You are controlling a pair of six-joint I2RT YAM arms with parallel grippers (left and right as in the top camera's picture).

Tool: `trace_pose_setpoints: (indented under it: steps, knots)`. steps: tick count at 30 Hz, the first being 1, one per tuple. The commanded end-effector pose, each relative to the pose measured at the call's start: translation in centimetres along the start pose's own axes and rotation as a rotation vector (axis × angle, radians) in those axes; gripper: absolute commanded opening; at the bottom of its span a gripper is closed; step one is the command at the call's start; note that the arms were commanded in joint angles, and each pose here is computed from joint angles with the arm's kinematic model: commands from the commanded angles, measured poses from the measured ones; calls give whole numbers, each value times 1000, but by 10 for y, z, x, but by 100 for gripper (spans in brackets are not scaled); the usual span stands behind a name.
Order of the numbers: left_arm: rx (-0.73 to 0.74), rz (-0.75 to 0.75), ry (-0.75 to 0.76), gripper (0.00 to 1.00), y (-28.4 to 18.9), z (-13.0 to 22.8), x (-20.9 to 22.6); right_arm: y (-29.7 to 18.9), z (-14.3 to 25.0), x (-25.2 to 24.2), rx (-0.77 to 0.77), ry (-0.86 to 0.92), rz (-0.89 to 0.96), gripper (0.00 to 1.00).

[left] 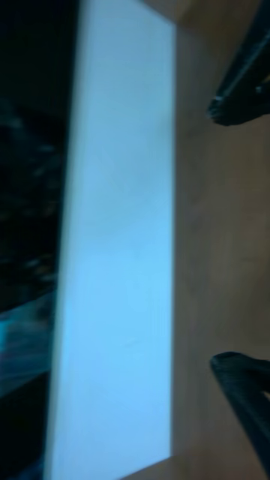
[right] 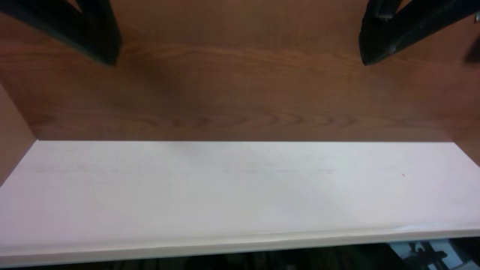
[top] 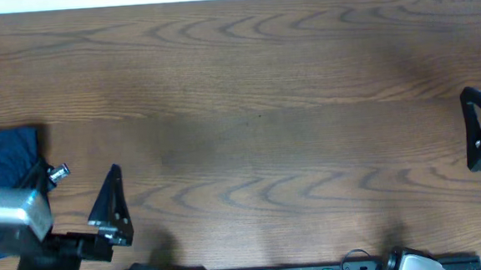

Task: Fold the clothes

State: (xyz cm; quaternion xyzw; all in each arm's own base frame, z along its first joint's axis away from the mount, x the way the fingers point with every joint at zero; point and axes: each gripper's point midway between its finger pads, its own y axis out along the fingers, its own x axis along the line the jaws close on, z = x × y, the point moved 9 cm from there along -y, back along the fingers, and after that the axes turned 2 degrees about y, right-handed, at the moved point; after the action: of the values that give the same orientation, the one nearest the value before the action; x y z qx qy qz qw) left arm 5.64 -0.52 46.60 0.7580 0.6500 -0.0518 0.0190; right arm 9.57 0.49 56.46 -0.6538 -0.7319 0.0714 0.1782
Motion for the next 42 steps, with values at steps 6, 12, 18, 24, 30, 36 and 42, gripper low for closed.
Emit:
trace_pose_setpoints:
  steps: [6, 12, 18, 24, 30, 36, 42]
  knots:
    - [-140, -162, 6, 98, 11, 61, 17, 1, 0, 0, 5, 12, -7, 99]
    - [-126, -225, -8, 98, 39, 115, 29, 1, 0, 0, 5, 12, -7, 99]
    - [-142, -269, -15, 98, 62, 168, 40, 1, 0, 0, 5, 12, -7, 99]
    - [-140, -337, -24, 98, 71, 201, 52, 1, 0, 0, 5, 12, -7, 99]
    - [-73, -415, -23, 98, 79, 227, 62, 1, 0, 0, 5, 12, -7, 99]
    - [48, -456, -22, 98, 92, 274, 71, 1, 0, 0, 5, 12, -7, 99]
    - [82, -487, -69, 98, 95, 293, 75, 1, 0, 0, 5, 12, -7, 99]
